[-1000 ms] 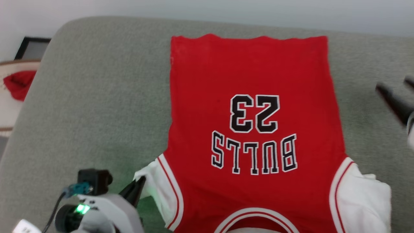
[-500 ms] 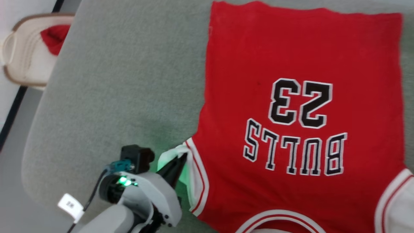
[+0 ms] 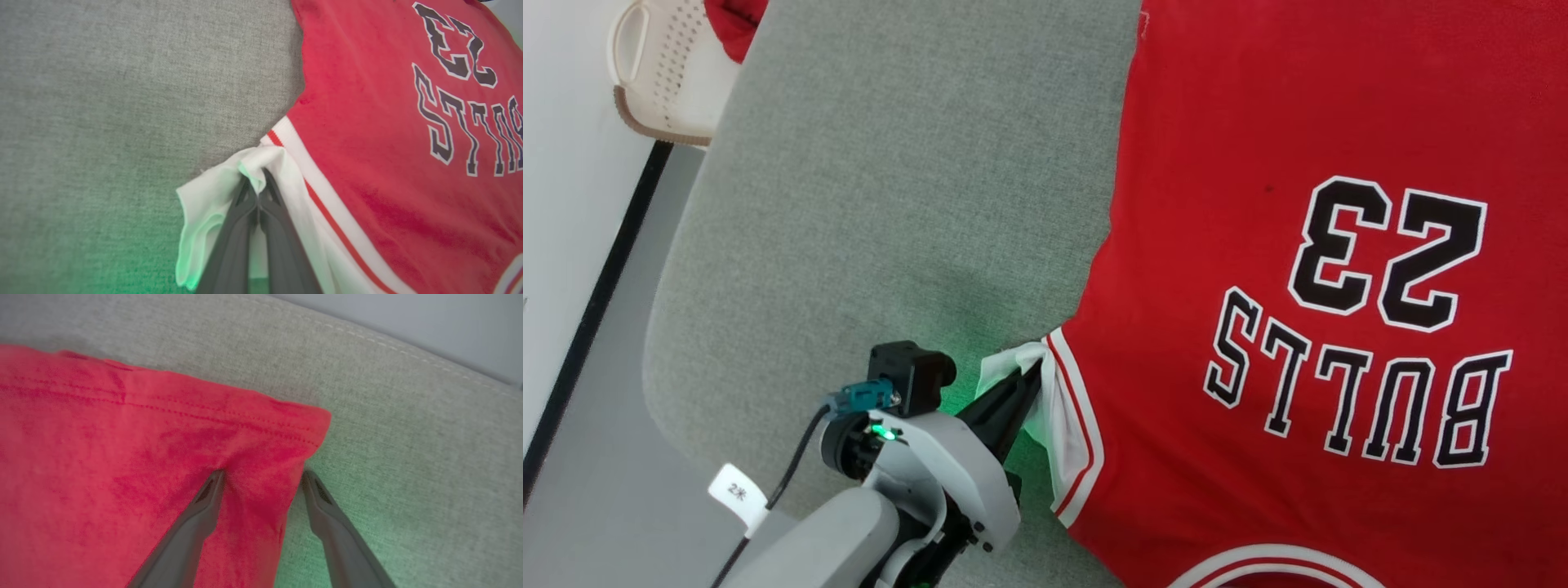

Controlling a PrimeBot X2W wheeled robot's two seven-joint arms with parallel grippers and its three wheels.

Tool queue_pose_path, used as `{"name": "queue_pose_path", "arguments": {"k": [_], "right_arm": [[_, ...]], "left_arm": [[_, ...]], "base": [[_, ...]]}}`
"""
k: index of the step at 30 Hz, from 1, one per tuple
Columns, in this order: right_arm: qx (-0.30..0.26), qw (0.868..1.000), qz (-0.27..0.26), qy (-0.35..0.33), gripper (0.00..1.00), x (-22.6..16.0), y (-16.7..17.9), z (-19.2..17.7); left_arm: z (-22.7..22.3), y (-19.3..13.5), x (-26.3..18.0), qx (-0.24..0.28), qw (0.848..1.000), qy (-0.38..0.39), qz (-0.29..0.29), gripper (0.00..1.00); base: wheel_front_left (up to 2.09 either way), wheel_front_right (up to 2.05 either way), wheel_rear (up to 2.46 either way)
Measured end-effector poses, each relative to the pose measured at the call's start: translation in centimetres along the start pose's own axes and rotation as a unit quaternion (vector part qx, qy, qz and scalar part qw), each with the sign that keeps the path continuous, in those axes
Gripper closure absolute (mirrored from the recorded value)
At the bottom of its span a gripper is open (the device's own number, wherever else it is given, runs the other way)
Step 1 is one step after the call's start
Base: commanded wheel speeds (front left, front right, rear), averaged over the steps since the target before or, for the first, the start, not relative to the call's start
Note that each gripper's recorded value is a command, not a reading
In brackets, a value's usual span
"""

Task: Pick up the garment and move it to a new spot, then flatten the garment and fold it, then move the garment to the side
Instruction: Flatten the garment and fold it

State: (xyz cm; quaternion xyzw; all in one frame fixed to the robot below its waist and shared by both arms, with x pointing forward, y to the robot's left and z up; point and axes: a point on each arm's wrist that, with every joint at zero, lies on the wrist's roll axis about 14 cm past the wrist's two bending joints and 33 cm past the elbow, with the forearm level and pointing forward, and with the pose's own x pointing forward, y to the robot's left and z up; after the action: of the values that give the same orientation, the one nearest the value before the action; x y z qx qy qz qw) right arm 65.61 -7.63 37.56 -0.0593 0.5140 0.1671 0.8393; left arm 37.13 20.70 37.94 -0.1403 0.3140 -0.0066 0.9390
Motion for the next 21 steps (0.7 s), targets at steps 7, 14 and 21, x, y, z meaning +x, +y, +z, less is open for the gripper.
{"name": "queue_pose_path", "arguments": {"k": [7,14,21], "right_arm": [[0.006,1.0,-0.014,0.019,1.0,-0.5,-0.3,0.1],[0.006,1.0,-0.013,0.0,1.0,-1.8,0.0,0.5],[-0.01,1.0,0.012,-0.021,1.0,-4.2,1.3,-0.1]], "left_arm": [[-0.1,0.5,0.1,-0.005,1.0,-0.001,0.003,1.0],[0.2,0.7,0.1,-0.003,1.0,-0.007,0.001,1.0],[0.6,1.3,-0.2,0.006,1.0,-0.01,0.003,1.0]], "base": [[0.0,0.0,0.0],[0.0,0.0,0.0],[0.0,0.0,0.0]]}}
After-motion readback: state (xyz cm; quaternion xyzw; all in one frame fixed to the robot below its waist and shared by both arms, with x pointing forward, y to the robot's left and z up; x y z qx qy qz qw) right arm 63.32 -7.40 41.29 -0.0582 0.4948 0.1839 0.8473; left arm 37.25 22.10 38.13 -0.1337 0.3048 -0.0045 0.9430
